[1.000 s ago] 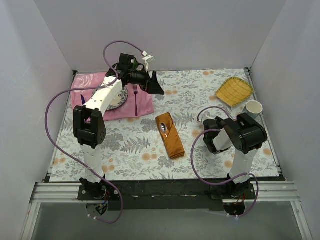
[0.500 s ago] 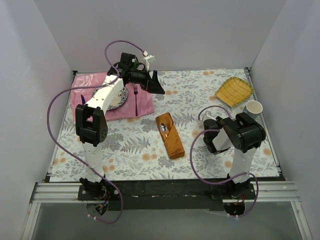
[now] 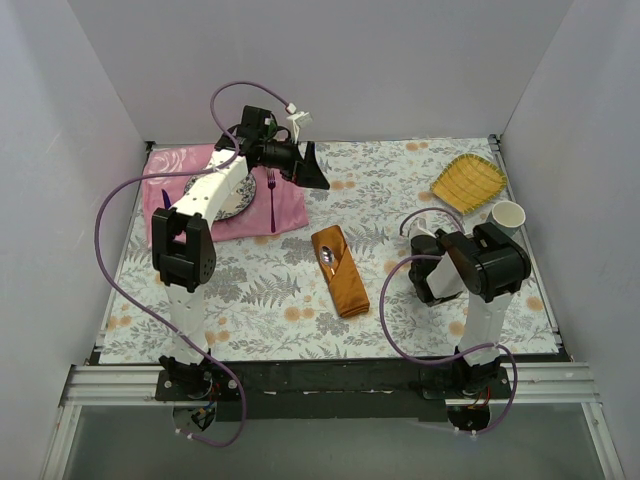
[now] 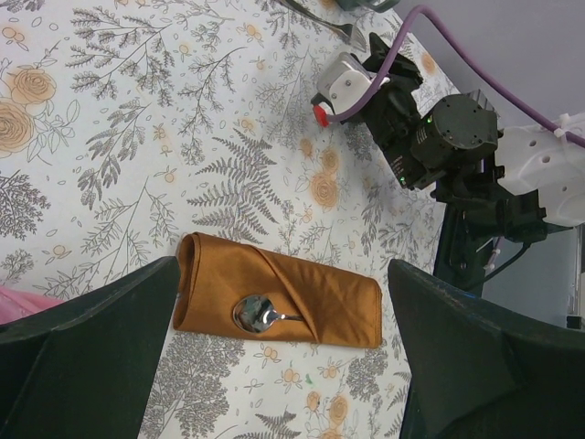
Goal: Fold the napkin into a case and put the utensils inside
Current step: Pick up the fork from the corner of the board.
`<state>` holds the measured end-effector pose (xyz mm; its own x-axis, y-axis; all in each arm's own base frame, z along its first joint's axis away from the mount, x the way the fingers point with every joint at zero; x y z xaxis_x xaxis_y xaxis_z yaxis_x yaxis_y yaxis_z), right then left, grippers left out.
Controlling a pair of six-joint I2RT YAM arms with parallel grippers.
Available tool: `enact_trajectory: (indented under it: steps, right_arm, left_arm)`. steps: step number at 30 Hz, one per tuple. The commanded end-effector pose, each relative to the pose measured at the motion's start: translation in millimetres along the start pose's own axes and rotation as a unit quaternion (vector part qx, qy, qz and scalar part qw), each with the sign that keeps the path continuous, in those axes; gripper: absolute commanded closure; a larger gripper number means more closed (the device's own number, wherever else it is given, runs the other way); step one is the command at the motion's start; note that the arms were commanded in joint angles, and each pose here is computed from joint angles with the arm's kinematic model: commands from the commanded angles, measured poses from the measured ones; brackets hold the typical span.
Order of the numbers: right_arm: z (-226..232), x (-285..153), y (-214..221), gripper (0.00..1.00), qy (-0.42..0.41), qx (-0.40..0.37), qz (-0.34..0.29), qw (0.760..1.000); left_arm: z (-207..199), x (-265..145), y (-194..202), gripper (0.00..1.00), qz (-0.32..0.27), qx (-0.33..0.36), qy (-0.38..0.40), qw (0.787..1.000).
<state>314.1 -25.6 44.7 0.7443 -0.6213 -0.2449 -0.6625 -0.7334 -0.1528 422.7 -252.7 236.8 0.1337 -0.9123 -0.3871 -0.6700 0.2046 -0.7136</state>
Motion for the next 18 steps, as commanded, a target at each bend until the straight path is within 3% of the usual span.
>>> enact_trajectory:
  steps: [1, 18]
  right_arm:
    - [6.0, 7.9, -3.0, 0.51, -0.006, 0.019, -0.005, 1.000]
    - [10.2, 16.9, 3.5, 0.56, -0.003, 0.006, 0.001, 1.000]
  left_arm:
    - [-10.6, -5.8, -12.0, 0.02, -0.008, 0.021, 0.005, 1.000]
    - [-7.6, -3.1, -14.9, 0.02, -0.009, 0.019, 0.008, 1.000]
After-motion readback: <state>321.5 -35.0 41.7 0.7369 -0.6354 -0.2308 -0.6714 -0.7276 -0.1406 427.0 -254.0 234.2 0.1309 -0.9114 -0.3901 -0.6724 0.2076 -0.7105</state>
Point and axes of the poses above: each gripper's point midway between its finger pads, its own x axis out along the fingers, its own z axis along the line the jaws close on, y = z × x, the point moved 4 cm from there along -x, back along the fingers, and after that the axes turned 2 degrees about -x, right-handed, at the moved point
